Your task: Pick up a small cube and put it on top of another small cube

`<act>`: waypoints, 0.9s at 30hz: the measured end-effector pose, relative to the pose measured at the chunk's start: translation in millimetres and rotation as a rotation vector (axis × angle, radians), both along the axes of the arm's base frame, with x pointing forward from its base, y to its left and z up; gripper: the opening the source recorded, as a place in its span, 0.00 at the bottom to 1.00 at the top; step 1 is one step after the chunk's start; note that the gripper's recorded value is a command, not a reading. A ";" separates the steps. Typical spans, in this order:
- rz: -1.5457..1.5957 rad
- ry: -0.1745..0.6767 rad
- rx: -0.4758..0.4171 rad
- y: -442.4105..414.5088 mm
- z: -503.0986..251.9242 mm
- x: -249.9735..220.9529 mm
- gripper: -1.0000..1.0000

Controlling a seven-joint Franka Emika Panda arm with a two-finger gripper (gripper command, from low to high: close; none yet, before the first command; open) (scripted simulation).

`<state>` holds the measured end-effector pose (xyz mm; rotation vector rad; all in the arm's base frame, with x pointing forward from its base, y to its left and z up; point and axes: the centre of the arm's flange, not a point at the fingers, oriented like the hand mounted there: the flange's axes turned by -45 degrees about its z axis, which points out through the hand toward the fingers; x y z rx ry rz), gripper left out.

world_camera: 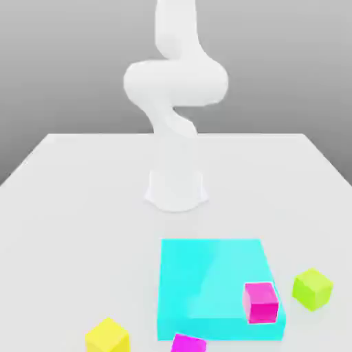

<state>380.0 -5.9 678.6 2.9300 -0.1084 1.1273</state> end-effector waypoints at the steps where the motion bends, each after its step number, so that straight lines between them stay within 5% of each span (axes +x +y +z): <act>1: -0.023 0.028 0.007 -3.1 -14.7 13.7 0.50; 14: -0.301 0.357 0.110 -56.2 -226.3 124.1 0.50; 27: -0.576 0.675 0.245 -103.3 -464.6 121.8 0.50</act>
